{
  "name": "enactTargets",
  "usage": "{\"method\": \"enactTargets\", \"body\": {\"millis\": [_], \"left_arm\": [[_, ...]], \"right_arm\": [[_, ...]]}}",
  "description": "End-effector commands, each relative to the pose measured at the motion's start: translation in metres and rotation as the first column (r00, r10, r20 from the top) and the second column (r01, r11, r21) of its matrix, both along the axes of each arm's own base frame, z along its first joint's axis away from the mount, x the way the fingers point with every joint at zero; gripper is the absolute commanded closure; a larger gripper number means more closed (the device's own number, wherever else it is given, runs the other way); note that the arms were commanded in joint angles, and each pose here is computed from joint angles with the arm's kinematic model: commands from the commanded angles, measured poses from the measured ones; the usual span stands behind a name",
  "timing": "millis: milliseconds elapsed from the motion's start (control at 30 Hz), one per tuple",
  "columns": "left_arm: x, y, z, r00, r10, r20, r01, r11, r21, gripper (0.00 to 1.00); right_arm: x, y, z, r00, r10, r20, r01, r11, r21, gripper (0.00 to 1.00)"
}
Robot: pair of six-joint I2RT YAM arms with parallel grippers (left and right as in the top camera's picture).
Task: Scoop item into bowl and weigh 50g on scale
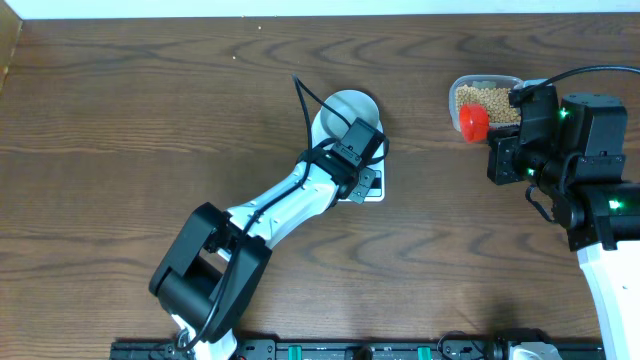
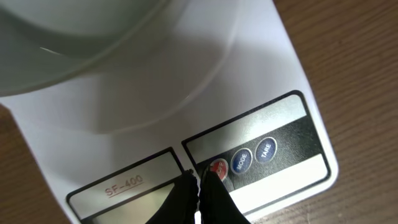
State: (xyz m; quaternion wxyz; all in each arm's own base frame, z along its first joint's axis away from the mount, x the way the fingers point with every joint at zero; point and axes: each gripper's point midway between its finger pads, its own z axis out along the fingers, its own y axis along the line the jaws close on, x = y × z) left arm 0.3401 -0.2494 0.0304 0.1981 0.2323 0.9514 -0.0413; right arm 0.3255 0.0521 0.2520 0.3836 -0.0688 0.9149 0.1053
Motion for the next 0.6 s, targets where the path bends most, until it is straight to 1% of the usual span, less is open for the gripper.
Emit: {"method": "enactTargets", "body": {"millis": [0,333,467,567], "left_arm": [[-0.001,0.002,-0.016,1.0,0.005,-0.029,-0.004,1.0,0.023,0.93],[0.003,-0.003,-0.016,1.0,0.001,-0.013,-0.001,1.0,0.01,0.93],[-0.002,-0.011,-0.016,0.999,-0.021,-0.041,0.019,0.999,-0.032,0.93],[-0.002,-0.01,-0.018,0.999,-0.021,-0.044,0.019,0.999,-0.03,0.93]], "right_arm": [[0.002,-0.001,0.01,1.0,0.006,0.026,-0.006,1.0,-0.001,0.99],[0.002,-0.001,0.01,1.0,0.006,0.026,-0.006,1.0,-0.001,0.99],[0.002,-0.002,0.01,1.0,0.006,0.026,-0.006,1.0,-0.001,0.99],[0.002,-0.002,0.01,1.0,0.006,0.027,-0.006,1.0,-0.001,0.99]]}}
